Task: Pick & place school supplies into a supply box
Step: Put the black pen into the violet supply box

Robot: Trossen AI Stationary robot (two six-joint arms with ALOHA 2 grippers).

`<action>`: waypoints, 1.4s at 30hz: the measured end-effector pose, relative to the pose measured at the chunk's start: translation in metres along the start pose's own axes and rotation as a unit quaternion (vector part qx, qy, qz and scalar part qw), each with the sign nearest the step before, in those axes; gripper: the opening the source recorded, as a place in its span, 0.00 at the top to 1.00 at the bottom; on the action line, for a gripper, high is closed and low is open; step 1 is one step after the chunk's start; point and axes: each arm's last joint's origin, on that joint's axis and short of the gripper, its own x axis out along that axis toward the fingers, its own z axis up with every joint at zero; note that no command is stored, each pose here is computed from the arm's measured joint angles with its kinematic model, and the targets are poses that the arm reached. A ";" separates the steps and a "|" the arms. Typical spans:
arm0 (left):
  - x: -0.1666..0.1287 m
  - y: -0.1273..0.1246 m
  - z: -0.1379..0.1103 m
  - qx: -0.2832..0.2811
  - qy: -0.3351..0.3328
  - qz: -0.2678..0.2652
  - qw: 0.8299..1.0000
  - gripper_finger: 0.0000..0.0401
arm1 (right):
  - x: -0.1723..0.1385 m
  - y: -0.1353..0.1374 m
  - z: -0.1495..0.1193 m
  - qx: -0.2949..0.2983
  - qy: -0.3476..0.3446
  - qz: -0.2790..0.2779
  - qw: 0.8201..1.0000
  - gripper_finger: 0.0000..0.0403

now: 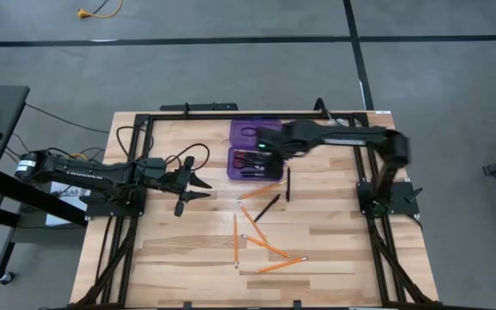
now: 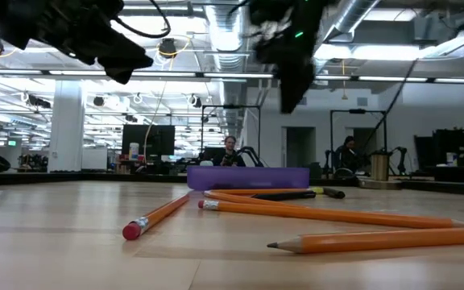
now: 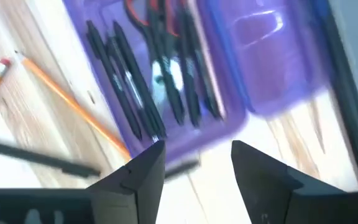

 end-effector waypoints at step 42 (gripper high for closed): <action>0.257 -0.021 -0.010 -0.076 0.170 0.182 0.966 0.73 | -0.003 0.112 -0.220 0.207 -0.234 -0.091 0.946 0.57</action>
